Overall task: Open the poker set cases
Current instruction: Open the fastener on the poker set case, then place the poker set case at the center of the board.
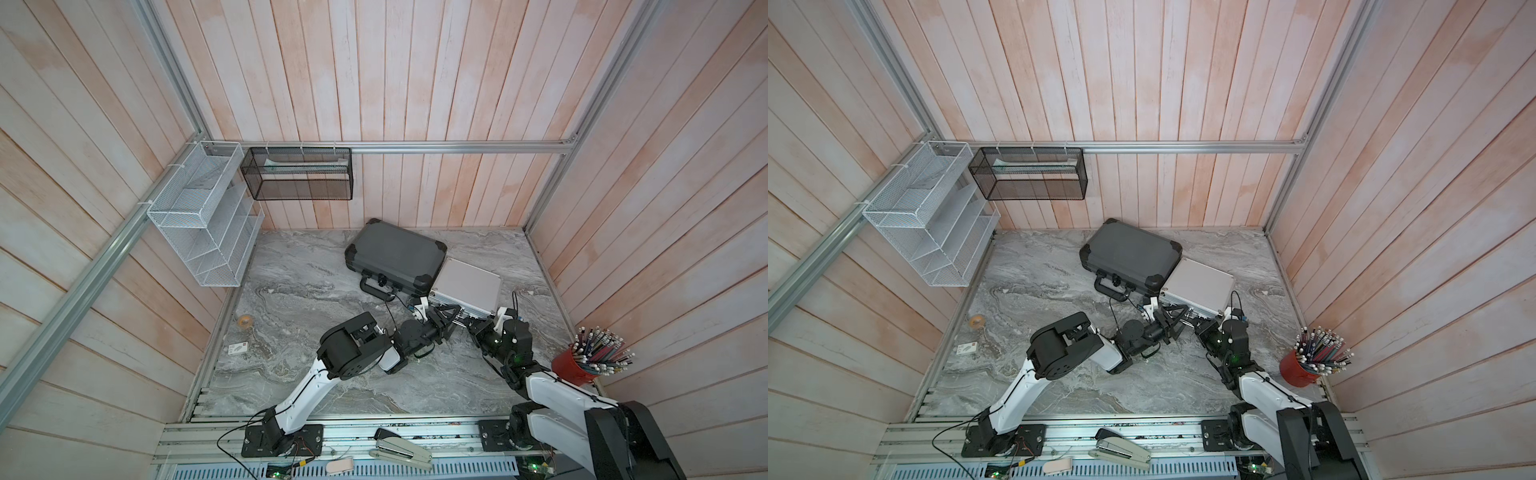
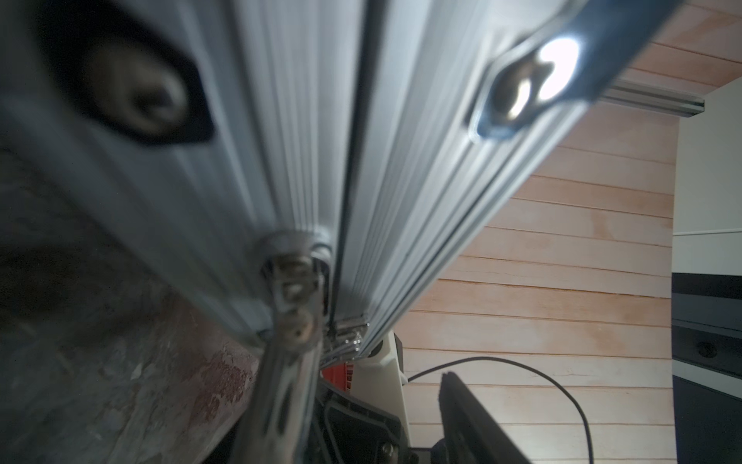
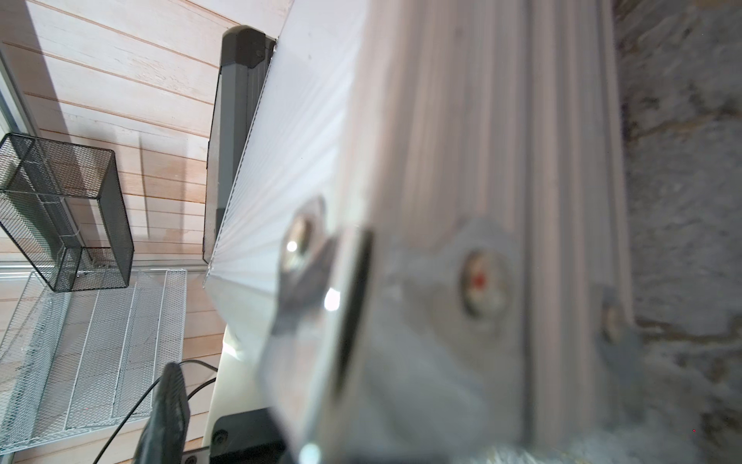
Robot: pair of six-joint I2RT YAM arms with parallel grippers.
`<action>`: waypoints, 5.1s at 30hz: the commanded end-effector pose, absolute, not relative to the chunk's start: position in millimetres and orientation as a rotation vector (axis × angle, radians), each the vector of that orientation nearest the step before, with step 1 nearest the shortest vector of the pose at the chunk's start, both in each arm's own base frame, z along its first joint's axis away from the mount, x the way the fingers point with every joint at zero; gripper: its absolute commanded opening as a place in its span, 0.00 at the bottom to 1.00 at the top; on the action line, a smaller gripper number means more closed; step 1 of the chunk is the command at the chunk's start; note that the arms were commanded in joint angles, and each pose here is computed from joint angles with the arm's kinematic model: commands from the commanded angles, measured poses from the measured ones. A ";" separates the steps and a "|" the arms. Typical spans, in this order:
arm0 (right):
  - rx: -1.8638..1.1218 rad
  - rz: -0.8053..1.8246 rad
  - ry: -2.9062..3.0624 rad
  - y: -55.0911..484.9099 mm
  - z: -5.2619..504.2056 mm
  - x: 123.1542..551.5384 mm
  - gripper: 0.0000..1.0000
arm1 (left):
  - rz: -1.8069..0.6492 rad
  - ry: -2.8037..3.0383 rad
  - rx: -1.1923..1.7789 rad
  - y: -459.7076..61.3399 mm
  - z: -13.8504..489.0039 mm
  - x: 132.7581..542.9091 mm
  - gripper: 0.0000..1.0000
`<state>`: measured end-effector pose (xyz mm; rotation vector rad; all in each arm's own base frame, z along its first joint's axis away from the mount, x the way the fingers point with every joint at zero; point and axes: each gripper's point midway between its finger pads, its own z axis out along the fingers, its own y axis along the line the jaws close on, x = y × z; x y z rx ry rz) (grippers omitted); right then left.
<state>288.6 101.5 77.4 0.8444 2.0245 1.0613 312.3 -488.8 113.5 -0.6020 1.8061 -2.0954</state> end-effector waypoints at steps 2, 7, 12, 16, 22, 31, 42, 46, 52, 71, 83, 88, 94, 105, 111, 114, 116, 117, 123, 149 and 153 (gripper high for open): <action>0.813 0.977 2.177 103.1 44.7 267.9 0.00 | -2.340 1.353 -0.392 -478.1 232.0 309.3 0.64; 0.817 0.959 2.181 100.3 41.1 264.4 0.00 | -2.293 1.342 -0.381 -472.0 234.9 310.1 0.64; 0.825 0.931 2.187 96.9 38.9 262.9 0.00 | -2.249 1.324 -0.339 -467.9 242.0 309.4 0.62; 0.826 0.955 2.167 98.4 45.5 265.0 0.00 | -2.240 1.353 -0.365 -467.0 230.0 311.2 0.62; 0.826 1.015 2.135 103.5 58.7 271.4 0.00 | -2.226 1.422 -0.455 -465.1 199.3 315.4 0.62; 0.912 1.138 2.095 108.0 62.8 271.2 0.00 | -2.167 1.527 -0.486 -467.9 179.0 319.7 0.67; 1.001 1.096 2.186 103.9 38.2 259.6 0.00 | -2.079 1.682 -0.525 -470.2 153.0 319.8 0.69; 1.023 1.129 2.174 106.1 40.7 259.9 0.00 | -2.078 1.708 -0.546 -471.3 143.1 319.7 0.68; 1.063 1.117 2.158 102.4 40.7 260.1 0.00 | -2.058 1.694 -0.546 -465.6 145.4 331.3 0.69; 1.224 1.155 2.222 106.1 14.2 242.2 0.00 | -2.149 1.619 -0.539 -471.3 164.2 336.9 0.69; 1.263 1.066 2.268 99.9 -3.9 234.1 0.00 | -2.332 1.483 -0.584 -472.6 195.0 329.3 0.69; 1.248 1.064 2.250 98.6 -1.4 236.5 0.00 | -2.324 1.491 -0.592 -469.7 196.3 327.8 0.68; 1.196 1.055 2.191 92.9 11.7 245.0 0.00 | -2.275 1.566 -0.640 -461.7 176.9 323.6 0.75; 1.154 1.007 2.191 81.8 10.6 245.3 0.00 | -2.116 1.780 -0.710 -436.9 134.7 304.2 0.88; 1.118 0.956 2.197 72.6 10.4 245.0 0.00 | -2.038 1.863 -0.685 -427.6 126.5 294.4 0.90; 1.115 0.936 2.197 67.3 9.6 243.1 0.00 | -1.980 1.903 -0.641 -421.3 126.9 288.4 0.91; 1.109 0.921 2.195 65.0 9.5 242.0 0.00 | -1.926 1.925 -0.619 -414.0 126.5 290.8 0.93; 1.109 0.912 2.193 63.7 9.4 241.7 0.01 | -1.897 1.933 -0.614 -409.5 126.7 293.7 0.94; 1.089 0.874 2.203 59.4 6.6 240.6 0.20 | -1.783 1.979 -0.538 -399.0 128.7 305.8 0.96; 0.701 0.841 2.117 64.2 57.1 249.5 0.64 | -1.420 2.116 -0.181 -406.8 131.1 353.3 1.00; 0.611 0.870 2.105 74.7 68.0 254.4 0.66 | -1.375 2.160 -0.113 -416.2 121.9 357.5 1.00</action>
